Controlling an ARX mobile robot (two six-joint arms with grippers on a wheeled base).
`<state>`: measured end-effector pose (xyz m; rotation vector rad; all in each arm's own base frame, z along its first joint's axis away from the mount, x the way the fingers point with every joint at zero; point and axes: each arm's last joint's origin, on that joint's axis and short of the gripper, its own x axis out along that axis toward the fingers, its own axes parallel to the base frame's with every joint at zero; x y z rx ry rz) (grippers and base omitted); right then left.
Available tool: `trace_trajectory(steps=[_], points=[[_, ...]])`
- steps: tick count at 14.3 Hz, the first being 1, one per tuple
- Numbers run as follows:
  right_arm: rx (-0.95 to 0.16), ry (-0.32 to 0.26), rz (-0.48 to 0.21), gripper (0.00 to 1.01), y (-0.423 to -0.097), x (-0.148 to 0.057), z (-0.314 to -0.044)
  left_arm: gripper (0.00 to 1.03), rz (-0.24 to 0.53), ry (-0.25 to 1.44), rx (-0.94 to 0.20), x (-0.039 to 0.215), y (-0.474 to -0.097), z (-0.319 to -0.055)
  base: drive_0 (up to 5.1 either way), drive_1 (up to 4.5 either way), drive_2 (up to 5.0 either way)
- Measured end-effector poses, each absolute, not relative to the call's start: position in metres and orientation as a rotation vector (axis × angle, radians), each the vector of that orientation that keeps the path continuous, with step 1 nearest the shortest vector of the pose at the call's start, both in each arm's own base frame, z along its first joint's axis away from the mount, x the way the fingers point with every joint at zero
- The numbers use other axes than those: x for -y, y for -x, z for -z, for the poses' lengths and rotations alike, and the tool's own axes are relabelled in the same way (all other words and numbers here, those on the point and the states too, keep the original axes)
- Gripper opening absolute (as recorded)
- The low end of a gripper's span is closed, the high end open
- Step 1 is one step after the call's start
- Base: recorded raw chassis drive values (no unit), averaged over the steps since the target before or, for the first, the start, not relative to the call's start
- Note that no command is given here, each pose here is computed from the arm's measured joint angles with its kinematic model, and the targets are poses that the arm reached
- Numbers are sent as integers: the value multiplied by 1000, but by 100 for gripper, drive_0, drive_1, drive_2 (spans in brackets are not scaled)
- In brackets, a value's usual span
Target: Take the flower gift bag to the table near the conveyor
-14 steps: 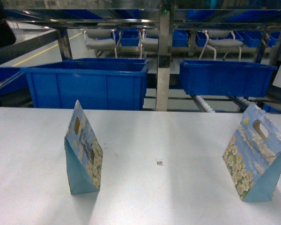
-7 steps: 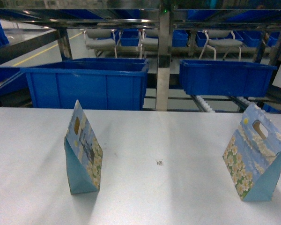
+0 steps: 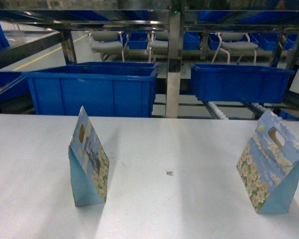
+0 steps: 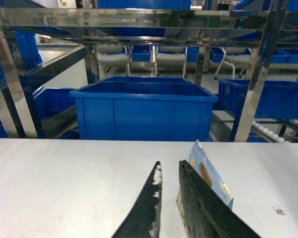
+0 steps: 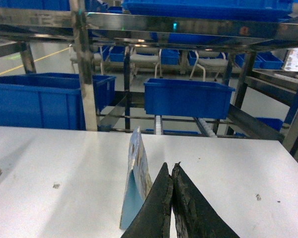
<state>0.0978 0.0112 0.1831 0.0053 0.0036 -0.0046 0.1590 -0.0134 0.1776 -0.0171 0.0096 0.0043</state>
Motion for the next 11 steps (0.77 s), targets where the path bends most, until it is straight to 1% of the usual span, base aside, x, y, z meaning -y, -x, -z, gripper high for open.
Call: trace_trajectory(steps=[1,2,3,4,6,8,9,10,11], points=[[-2,0,-20,2,-97,-7,-181,2,-2,18,-5,12,-154,-177,0,0,0],[-1,0,20,2,-98,0,-179,2,16,14,-13,6,-149,-174,0,0,0],[-3,0,26,2,-98,1,-178,2,-7,15,5,0,-146,-171,0,0,0],[-1,0,11,2,-98,1,-177,2,-20,15,18,-1,-144,-169,0,0,0],[-1,0,5,2,-98,0,-177,2,-20,15,4,-1,-143,-167,0,0,0],[-1,1,-2,2,-98,0,-176,2,-4,15,-20,0,-141,-164,0,0,0],[12,0,1,2,-97,0,-174,2,1,14,-12,0,-139,-165,0,0,0],[-4,0,0,2,-97,0,-167,2,0,15,4,0,-135,-168,0,0,0],[9,1,0,2,-97,0,-168,2,-1,15,14,0,-131,-170,0,0,0]])
